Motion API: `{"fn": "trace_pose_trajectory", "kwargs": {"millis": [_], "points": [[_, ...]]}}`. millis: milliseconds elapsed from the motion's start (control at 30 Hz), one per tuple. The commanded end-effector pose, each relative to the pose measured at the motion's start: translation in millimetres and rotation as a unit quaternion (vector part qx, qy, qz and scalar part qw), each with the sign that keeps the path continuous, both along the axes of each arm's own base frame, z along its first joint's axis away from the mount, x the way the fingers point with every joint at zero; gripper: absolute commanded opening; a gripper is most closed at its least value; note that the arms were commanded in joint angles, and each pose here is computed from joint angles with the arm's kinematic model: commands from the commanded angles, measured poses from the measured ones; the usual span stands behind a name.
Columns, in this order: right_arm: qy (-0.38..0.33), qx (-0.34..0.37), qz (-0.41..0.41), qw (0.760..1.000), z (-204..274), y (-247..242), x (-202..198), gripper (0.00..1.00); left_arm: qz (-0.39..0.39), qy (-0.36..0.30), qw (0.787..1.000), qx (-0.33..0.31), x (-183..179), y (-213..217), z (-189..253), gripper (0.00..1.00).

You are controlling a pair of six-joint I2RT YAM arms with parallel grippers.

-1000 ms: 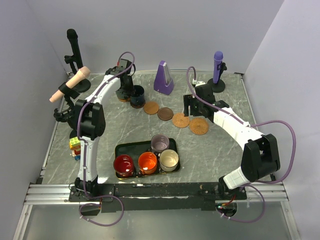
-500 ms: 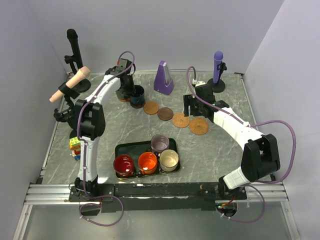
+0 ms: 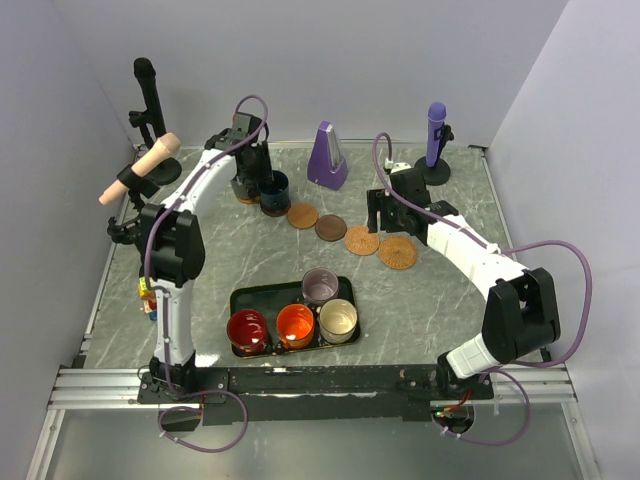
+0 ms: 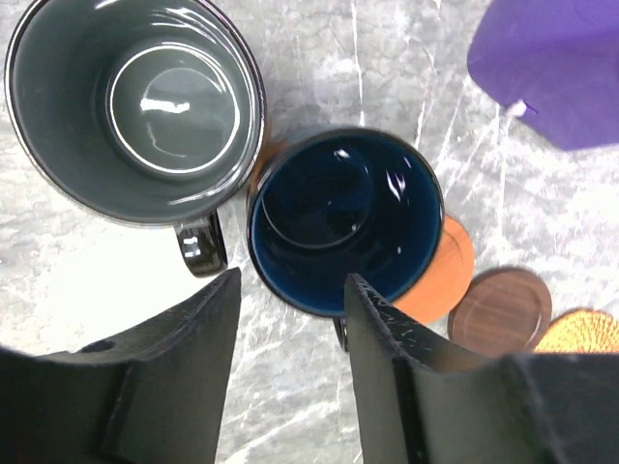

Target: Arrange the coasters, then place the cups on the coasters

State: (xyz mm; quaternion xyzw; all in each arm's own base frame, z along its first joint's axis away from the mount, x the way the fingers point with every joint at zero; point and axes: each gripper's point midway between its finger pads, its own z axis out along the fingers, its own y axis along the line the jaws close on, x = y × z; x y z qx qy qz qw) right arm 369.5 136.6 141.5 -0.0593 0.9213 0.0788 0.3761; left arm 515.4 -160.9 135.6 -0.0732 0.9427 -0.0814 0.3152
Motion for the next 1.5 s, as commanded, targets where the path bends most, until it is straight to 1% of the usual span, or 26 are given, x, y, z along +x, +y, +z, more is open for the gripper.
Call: {"fn": "trace_pose_trajectory", "kwargs": {"millis": [0, 200, 300, 433, 500, 567, 633, 667, 700, 767, 833, 933, 1000, 1067, 1167, 1267, 1367, 1467], "points": [[-0.036, 0.01, -0.008, 0.999, 23, 0, 10, 0.79, -0.027, -0.051, 0.998, -0.001, -7, -5, 46, 0.53], [-0.033, 0.02, -0.014, 0.999, 23, -1, 1, 0.79, -0.048, -0.094, 0.994, -0.006, -20, -10, 77, 0.56], [-0.03, 0.024, -0.013, 0.999, 21, 1, -9, 0.79, -0.045, -0.119, 0.992, 0.001, -32, -8, 94, 0.58], [-0.02, 0.025, -0.008, 0.999, 16, 4, -24, 0.78, -0.023, -0.186, 0.982, 0.007, -56, 3, 121, 0.7], [-0.018, 0.026, -0.004, 0.999, 15, 5, -30, 0.78, -0.039, -0.21, 0.977, -0.004, -71, 1, 131, 0.73], [-0.014, 0.027, -0.002, 1.0, 13, 5, -37, 0.78, -0.083, -0.222, 0.971, -0.021, -91, -10, 137, 0.76], [-0.011, 0.028, -0.002, 1.0, 12, 4, -42, 0.78, -0.163, -0.206, 0.964, -0.042, -119, -34, 127, 0.79], [-0.009, 0.028, -0.004, 1.0, 11, 4, -45, 0.78, -0.207, -0.185, 0.959, -0.055, -137, -47, 115, 0.8], [-0.009, 0.03, -0.005, 0.999, 10, 4, -47, 0.78, -0.26, -0.164, 0.948, -0.079, -160, -66, 105, 0.81], [-0.008, 0.036, -0.011, 0.999, 10, 2, -52, 0.78, -0.33, -0.115, 0.932, -0.1, -197, -85, 81, 0.81], [-0.007, 0.038, -0.016, 0.999, 8, 0, -59, 0.78, -0.381, -0.073, 0.915, -0.113, -227, -99, 61, 0.8], [-0.003, 0.046, -0.027, 0.999, 4, -3, -68, 0.78, -0.434, -0.033, 0.892, -0.122, -255, -112, 41, 0.82], [-0.003, 0.052, -0.03, 0.998, 2, -3, -74, 0.78, -0.457, -0.018, 0.881, -0.119, -262, -118, 30, 0.82], [0.0, 0.057, -0.032, 0.998, 0, -3, -77, 0.78, -0.472, -0.013, 0.875, -0.102, -263, -124, 20, 0.82], [-0.001, 0.061, -0.035, 0.998, 3, -3, -77, 0.78, -0.489, -0.011, 0.868, -0.087, -257, -134, 6, 0.83], [-0.008, 0.066, -0.035, 0.997, 8, -1, -75, 0.78, -0.515, -0.018, 0.855, -0.059, -248, -142, -6, 0.83], [-0.01, 0.062, -0.037, 0.997, 9, -3, -76, 0.78, -0.527, -0.024, 0.849, -0.029, -238, -150, -16, 0.83], [-0.011, 0.061, -0.04, 0.997, 11, -5, -77, 0.78, -0.538, -0.033, 0.842, -0.02, -233, -161, -19, 0.84]]}}
